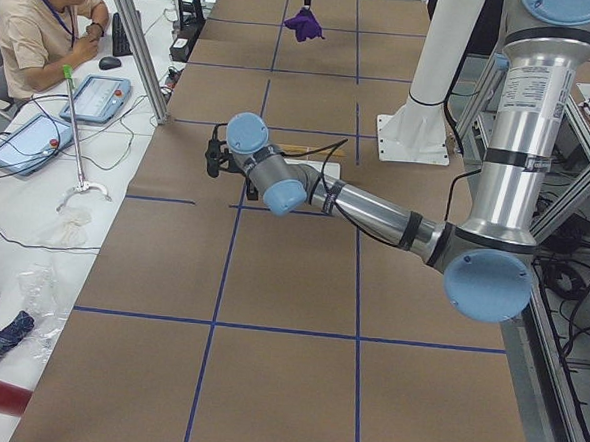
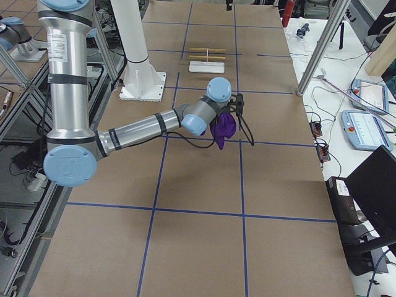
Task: Hang towel on rack
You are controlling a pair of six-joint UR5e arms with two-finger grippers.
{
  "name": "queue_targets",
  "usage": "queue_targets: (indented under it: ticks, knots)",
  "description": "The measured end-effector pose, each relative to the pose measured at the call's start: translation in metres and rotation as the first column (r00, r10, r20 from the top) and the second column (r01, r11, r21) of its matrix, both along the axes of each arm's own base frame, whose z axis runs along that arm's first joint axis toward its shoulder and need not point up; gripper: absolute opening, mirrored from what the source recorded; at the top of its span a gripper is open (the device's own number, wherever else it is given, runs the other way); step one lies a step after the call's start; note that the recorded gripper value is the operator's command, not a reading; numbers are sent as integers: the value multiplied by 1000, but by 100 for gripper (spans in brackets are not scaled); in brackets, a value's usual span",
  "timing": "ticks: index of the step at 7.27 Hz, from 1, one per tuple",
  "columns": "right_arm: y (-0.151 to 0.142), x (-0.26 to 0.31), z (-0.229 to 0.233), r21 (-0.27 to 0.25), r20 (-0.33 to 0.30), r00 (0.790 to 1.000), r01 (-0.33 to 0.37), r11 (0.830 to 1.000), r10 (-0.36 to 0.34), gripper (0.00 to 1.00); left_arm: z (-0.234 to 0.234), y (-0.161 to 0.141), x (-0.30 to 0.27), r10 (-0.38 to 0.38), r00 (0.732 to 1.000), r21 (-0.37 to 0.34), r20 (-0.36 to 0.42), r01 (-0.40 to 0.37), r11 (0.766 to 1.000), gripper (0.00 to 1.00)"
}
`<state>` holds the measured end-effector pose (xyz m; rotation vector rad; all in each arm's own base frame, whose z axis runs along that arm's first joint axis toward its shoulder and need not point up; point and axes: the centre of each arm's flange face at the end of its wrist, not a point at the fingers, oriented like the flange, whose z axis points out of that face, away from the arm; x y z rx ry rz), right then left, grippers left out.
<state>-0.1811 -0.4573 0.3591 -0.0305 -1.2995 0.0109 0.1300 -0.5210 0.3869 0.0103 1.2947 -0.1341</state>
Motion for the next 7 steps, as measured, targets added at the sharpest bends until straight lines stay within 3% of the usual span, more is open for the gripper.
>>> queue_targets:
  ticks: [1,3,5,7]
  knots:
    - [2,-66,-69,-48,42,999,25,999,-23,0,-42,-8,38,30,999,-18,-38,-30,999,100]
    - [33,-164,-171,-116,112,994,30,993,-17,0,-110,2,123,119,989,60,-88,-114,992,99]
    - [63,-216,-213,-126,144,990,11,992,7,0,-146,29,186,132,981,148,-144,-111,983,92]
    - [72,-232,-229,-127,156,988,4,992,16,0,-177,51,222,141,966,110,-217,-119,987,90]
